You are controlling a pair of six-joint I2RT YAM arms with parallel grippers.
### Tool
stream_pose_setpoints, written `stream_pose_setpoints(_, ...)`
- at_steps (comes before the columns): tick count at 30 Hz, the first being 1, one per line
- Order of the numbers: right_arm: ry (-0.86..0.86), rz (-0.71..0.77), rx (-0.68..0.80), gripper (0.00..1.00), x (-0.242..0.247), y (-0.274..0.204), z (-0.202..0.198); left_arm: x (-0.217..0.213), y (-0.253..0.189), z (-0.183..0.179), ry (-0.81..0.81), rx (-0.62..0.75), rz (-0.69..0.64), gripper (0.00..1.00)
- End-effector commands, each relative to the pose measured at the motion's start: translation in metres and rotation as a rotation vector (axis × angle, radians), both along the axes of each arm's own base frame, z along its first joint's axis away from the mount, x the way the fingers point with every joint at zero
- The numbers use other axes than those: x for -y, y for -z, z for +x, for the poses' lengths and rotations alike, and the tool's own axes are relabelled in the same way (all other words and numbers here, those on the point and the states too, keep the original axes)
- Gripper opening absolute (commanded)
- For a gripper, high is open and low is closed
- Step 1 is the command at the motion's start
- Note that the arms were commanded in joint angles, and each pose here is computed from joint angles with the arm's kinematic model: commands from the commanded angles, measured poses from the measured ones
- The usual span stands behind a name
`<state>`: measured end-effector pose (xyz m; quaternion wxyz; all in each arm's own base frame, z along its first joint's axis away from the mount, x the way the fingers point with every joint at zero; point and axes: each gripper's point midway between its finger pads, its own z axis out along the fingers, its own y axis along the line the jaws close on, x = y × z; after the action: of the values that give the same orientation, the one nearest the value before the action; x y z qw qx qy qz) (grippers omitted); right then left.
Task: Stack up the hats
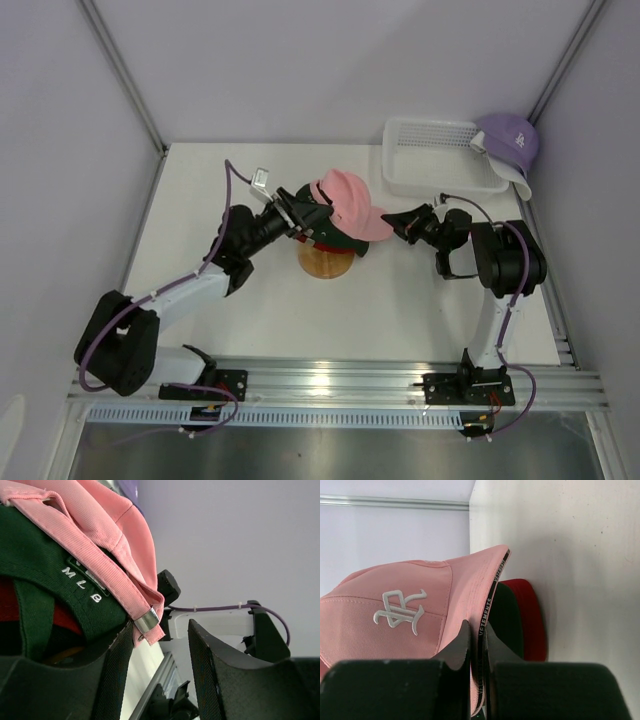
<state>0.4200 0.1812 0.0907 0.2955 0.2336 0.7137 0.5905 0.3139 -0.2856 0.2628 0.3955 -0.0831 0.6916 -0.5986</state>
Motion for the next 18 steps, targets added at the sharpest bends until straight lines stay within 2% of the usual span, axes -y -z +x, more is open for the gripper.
stream_pose_setpoints(1,-0.037,-0.125,0.049,0.0,-0.012,0.012,-0.004,-0.006,-0.026,0.004,-0.048,0.103,-0.143,0.52)
stream_pose_setpoints(3,-0.042,-0.129,0.057,0.0,-0.015,0.011,-0.005,-0.01,-0.014,0.008,-0.083,0.062,-0.184,0.52)
stream_pose_setpoints(7,-0.05,-0.131,0.059,0.0,-0.019,0.012,-0.007,-0.021,-0.018,0.013,-0.151,0.093,-0.256,0.52)
stream_pose_setpoints(18,-0.053,-0.137,0.067,0.0,-0.019,0.009,-0.006,-0.034,-0.036,0.023,-0.231,0.153,-0.232,0.53)
